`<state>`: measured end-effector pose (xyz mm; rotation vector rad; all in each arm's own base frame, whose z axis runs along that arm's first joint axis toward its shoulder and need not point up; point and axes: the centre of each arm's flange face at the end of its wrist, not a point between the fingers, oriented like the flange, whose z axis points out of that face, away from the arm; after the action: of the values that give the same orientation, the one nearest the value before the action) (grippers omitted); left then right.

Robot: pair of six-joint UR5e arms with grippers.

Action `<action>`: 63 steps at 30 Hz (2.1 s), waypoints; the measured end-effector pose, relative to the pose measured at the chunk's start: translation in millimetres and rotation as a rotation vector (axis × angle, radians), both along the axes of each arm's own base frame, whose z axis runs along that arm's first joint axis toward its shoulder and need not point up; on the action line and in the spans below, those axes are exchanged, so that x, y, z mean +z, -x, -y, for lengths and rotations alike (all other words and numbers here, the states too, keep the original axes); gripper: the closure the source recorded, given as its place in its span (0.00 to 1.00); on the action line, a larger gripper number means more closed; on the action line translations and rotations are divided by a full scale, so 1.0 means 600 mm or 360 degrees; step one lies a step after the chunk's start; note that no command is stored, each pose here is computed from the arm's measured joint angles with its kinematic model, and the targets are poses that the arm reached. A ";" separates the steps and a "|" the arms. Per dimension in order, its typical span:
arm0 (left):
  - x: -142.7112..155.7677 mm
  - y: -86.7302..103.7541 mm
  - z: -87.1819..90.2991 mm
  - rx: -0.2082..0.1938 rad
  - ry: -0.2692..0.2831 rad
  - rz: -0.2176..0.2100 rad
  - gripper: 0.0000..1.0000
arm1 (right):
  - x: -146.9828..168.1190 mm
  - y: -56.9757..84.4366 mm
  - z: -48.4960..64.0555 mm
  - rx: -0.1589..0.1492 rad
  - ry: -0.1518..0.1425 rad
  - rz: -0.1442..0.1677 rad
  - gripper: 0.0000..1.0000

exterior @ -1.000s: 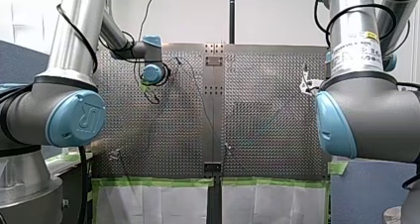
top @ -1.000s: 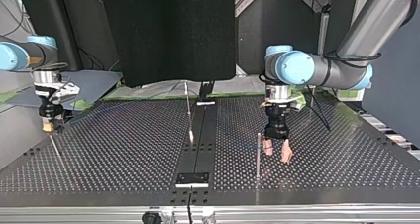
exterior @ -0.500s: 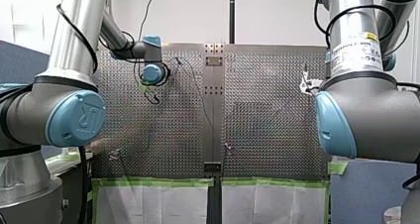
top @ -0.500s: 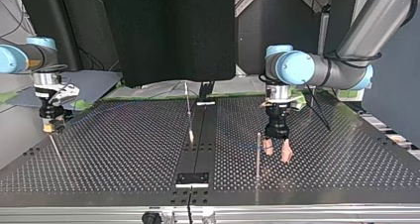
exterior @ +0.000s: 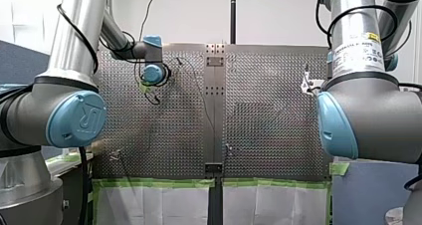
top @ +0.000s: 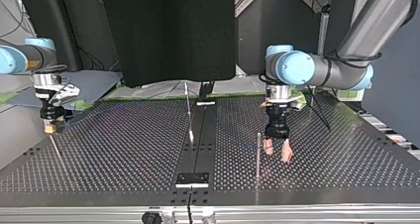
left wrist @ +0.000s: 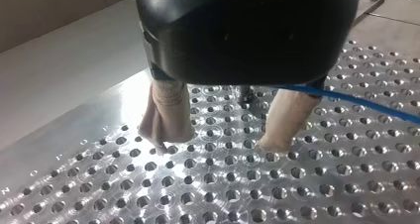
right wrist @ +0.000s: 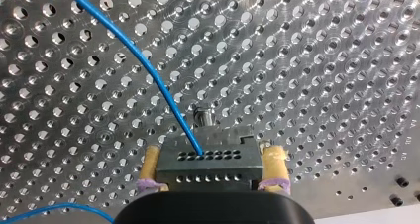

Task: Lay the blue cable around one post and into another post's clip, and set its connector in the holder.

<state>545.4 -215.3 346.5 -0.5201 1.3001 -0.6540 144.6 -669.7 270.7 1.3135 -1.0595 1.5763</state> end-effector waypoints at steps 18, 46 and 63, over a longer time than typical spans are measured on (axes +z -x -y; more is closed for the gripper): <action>0.000 0.000 0.000 0.0000 -0.0005 0.0000 0.02 | 0.004 0.005 0.003 -0.0001 0.0002 -0.0008 0.82; 0.000 0.000 0.001 0.0002 -0.0017 0.0000 0.02 | 0.003 0.006 0.004 0.0008 0.0010 -0.0017 0.79; 0.000 0.000 0.001 0.0002 -0.0019 0.0000 0.02 | -0.005 -0.004 -0.005 0.0020 -0.0060 -0.0041 0.60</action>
<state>545.1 -215.8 346.4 -0.5116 1.3028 -0.6448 146.9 -666.7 267.7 1.3647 -1.0720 1.5516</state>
